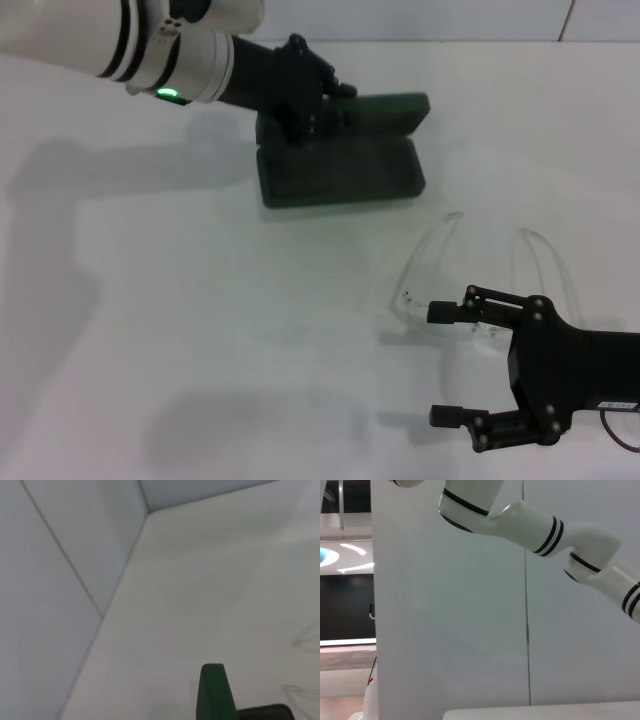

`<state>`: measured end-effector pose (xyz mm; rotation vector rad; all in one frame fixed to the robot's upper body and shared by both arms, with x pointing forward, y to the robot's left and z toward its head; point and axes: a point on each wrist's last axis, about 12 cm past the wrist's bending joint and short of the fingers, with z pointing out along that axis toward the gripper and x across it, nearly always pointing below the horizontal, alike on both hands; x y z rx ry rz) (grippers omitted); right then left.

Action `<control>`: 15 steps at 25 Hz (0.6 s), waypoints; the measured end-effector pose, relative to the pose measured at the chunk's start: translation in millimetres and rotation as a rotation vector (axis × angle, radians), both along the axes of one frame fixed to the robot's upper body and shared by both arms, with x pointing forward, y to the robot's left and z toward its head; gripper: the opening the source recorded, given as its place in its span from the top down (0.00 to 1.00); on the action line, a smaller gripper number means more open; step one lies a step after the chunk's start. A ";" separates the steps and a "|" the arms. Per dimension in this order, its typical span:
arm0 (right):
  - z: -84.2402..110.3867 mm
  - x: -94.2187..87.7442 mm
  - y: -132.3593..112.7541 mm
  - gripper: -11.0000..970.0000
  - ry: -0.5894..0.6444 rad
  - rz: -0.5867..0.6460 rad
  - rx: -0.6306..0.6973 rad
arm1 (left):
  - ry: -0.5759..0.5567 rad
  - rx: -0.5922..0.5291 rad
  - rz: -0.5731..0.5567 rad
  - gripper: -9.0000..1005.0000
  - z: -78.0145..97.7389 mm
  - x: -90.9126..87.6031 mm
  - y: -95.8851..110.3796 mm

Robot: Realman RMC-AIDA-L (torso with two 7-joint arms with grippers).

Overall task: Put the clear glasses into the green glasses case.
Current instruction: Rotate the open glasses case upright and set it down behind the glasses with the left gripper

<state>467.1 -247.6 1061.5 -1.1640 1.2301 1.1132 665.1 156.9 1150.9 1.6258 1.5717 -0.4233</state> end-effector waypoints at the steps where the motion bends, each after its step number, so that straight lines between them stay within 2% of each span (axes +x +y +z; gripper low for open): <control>1: 0.1 0.1 0.1 0.13 0.000 0.000 0.000 | 0.013 0.006 -0.007 0.78 -0.6 -1.4 0.5; 7: 0.8 0.5 0.3 0.13 -0.004 0.003 0.001 | 0.066 0.054 -0.053 0.78 -6.6 -9.1 -4.1; 15: -0.3 -0.5 -0.4 0.13 0.001 -0.002 0.000 | 0.114 0.006 -0.116 0.79 -0.2 -15.4 -7.4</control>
